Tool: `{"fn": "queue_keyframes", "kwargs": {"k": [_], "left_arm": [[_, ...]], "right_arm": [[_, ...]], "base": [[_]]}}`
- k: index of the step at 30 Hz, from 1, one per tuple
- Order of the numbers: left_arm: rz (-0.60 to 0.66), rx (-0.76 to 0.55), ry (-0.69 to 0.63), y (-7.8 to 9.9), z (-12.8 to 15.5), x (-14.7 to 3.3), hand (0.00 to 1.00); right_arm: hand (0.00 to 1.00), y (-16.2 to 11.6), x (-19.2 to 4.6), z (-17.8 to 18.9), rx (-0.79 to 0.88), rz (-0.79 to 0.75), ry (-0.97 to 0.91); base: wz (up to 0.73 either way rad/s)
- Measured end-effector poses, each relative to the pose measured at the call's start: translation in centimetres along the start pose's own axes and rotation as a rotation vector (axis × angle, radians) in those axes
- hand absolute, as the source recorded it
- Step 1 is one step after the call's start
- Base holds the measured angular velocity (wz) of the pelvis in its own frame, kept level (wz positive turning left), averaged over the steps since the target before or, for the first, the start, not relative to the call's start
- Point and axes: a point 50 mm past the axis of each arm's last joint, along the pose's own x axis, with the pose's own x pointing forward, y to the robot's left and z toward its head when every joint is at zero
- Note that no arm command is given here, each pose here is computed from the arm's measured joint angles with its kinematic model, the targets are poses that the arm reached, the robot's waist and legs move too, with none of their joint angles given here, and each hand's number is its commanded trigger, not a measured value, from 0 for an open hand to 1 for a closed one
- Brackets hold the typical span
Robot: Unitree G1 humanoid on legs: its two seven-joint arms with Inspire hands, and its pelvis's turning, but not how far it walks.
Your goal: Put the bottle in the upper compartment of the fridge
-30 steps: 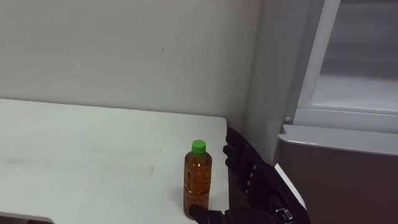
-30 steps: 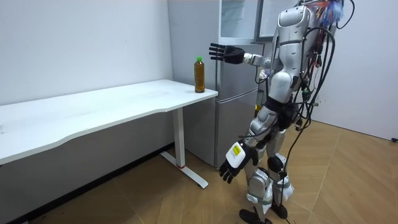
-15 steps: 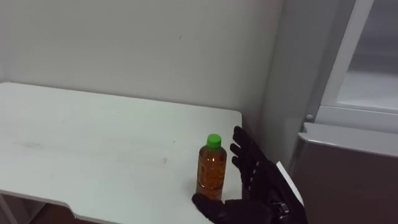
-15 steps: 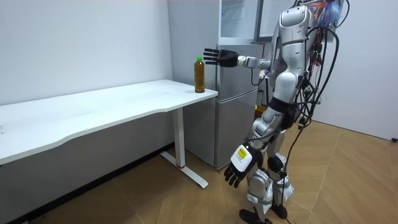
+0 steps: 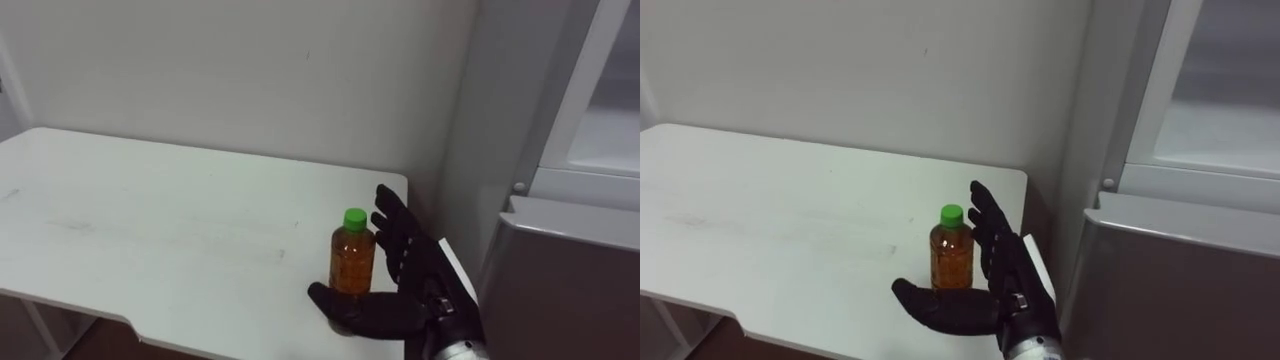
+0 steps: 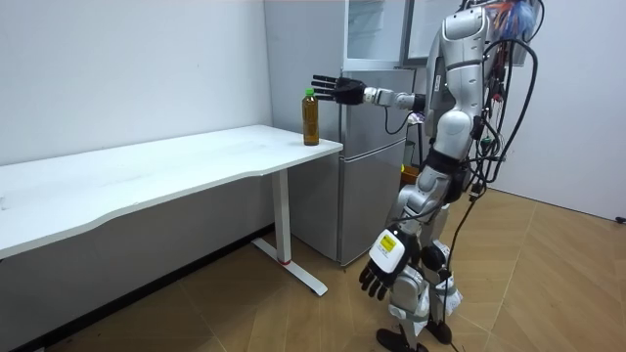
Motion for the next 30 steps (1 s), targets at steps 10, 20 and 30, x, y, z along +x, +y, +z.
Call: {"fn": "queue_keyframes", "kwargs": {"k": [10, 20, 30], "left_arm": [[-0.007, 0.003, 0.027, -0.3, -0.3, -0.1, 0.00], [-0.028, -0.006, 0.058, -1.3, -1.0, -0.5, 0.00], [-0.027, 0.000, 0.100, -1.5, -1.4, -0.6, 0.00]], "right_arm": [[0.00, 0.3, -0.1, -0.2, 0.024, -0.010, 0.011], [0.00, -1.2, -0.4, -2.7, -0.049, -0.156, 0.113], [0.00, -2.0, -0.4, -4.1, -0.081, -0.268, 0.184]], "base": [[0.00], [0.02], [0.05]]}}
